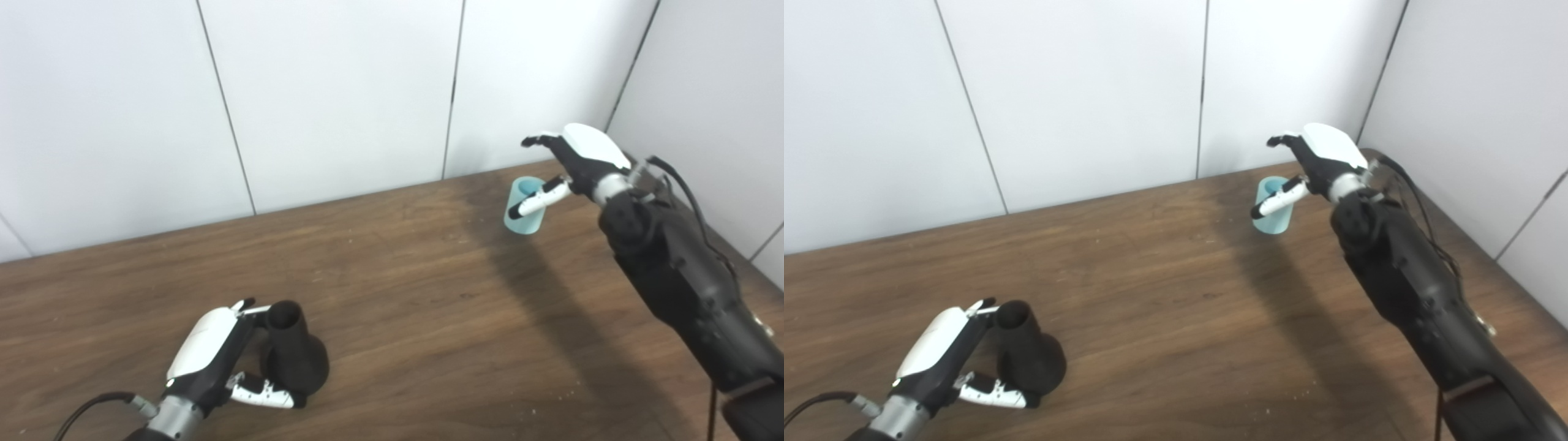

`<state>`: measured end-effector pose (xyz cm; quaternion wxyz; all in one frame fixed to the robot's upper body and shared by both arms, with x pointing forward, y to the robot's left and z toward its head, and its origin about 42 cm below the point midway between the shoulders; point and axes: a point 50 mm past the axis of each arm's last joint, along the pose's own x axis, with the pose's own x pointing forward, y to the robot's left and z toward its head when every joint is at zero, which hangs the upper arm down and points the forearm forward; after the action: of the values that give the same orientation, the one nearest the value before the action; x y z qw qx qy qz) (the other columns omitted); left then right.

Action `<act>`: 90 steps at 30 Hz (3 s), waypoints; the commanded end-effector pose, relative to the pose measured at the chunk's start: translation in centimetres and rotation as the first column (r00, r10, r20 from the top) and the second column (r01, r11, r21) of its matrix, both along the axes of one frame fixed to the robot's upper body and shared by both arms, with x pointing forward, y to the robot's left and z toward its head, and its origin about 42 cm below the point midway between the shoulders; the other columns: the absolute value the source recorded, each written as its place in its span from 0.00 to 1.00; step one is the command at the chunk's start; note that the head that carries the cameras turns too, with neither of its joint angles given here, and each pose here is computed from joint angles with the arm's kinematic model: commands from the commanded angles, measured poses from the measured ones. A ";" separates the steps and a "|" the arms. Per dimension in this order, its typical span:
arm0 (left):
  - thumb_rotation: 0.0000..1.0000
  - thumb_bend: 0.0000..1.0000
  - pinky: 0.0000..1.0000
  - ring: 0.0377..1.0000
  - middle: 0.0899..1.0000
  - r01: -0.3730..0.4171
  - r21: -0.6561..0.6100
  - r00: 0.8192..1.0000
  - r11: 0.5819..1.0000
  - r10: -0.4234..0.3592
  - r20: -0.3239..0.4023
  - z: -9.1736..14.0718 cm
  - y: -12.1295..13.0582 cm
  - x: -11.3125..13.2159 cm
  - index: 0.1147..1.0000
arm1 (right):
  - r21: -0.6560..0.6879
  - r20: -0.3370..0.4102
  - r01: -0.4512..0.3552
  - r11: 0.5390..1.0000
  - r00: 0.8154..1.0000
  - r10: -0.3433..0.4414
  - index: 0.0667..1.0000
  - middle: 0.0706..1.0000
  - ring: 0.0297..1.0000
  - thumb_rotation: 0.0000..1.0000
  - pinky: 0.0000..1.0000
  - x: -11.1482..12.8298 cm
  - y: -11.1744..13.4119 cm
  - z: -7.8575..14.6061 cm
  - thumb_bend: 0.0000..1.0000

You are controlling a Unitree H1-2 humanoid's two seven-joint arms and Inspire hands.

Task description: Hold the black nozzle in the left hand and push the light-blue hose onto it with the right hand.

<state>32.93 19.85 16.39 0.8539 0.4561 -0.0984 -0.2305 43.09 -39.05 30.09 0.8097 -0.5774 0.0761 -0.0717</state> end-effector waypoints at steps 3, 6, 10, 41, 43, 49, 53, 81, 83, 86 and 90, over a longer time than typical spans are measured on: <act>0.00 0.52 0.94 0.62 0.45 -0.001 0.082 0.990 0.997 0.012 -0.139 -2.7 1.8 -1.1 0.42 | -0.065 0.021 0.038 0.997 0.999 -0.037 0.83 0.90 0.91 0.26 0.81 1.4 -0.6 3.3 1.00; 0.00 0.52 0.94 0.62 0.45 0.001 0.085 0.990 0.996 0.011 -0.141 -2.7 1.8 -1.2 0.42 | -0.083 -0.008 0.053 0.995 0.999 -0.054 0.83 0.90 0.88 0.21 0.76 2.3 -0.6 3.1 0.99; 0.00 0.52 0.94 0.62 0.45 -0.001 0.092 0.990 0.996 0.014 -0.142 -2.7 1.9 -1.3 0.42 | -0.097 -0.050 0.061 0.993 0.997 -0.066 0.84 0.89 0.86 0.19 0.73 3.5 -0.6 2.8 0.98; 0.00 0.52 0.91 0.62 0.46 -0.003 0.083 0.984 0.997 0.018 -0.178 -3.2 1.6 -2.0 0.41 | -0.179 -0.174 0.019 0.984 0.983 -0.051 0.76 0.77 0.69 0.01 0.59 6.2 0.0 -1.2 0.85; 0.00 0.52 0.91 0.62 0.46 -0.002 0.084 0.983 0.996 0.018 -0.182 -3.3 1.6 -2.0 0.41 | -0.183 -0.170 0.010 0.983 0.985 -0.041 0.75 0.76 0.69 0.01 0.59 6.3 0.1 -1.1 0.84; 0.00 0.52 0.91 0.63 0.47 0.002 0.078 0.983 0.997 0.013 -0.184 -3.3 1.4 -2.0 0.40 | -0.188 -0.148 -0.014 0.982 0.989 -0.014 0.73 0.75 0.68 0.00 0.59 6.4 0.2 -0.7 0.82; 0.00 0.52 0.91 0.63 0.47 0.005 0.078 0.983 0.997 0.009 -0.184 -3.4 1.3 -2.0 0.40 | -0.188 -0.137 -0.021 0.982 0.990 -0.005 0.72 0.74 0.68 0.00 0.61 6.6 0.0 -0.6 0.82; 0.00 0.52 0.92 0.62 0.46 0.010 0.091 0.981 0.996 0.008 -0.192 -3.5 1.0 -2.5 0.41 | -0.182 -0.081 -0.027 0.983 0.997 0.013 0.64 0.62 0.56 0.00 0.53 6.4 0.4 -0.8 0.78; 0.00 0.52 0.92 0.62 0.46 0.011 0.092 0.981 0.996 0.007 -0.194 -3.5 0.9 -2.6 0.41 | -0.193 -0.059 -0.028 0.981 0.998 0.017 0.60 0.59 0.53 0.00 0.50 6.4 0.5 -0.8 0.77; 0.00 0.52 0.92 0.63 0.47 0.014 0.096 0.981 0.995 0.005 -0.195 -3.5 0.8 -2.6 0.40 | -0.207 -0.024 -0.027 0.978 0.999 0.022 0.48 0.48 0.49 0.00 0.47 6.5 0.3 -1.1 0.58; 0.00 0.52 0.93 0.64 0.47 0.016 0.098 0.981 0.995 0.003 -0.193 -3.3 0.7 -2.6 0.40 | -0.232 0.044 -0.029 0.972 0.998 0.040 0.44 0.46 0.43 0.00 0.36 6.2 0.4 -1.4 0.51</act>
<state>32.02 19.89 16.39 0.8542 0.4563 -0.0911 -0.2320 48.85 -38.46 26.01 0.7451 -0.6601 0.0826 -0.0487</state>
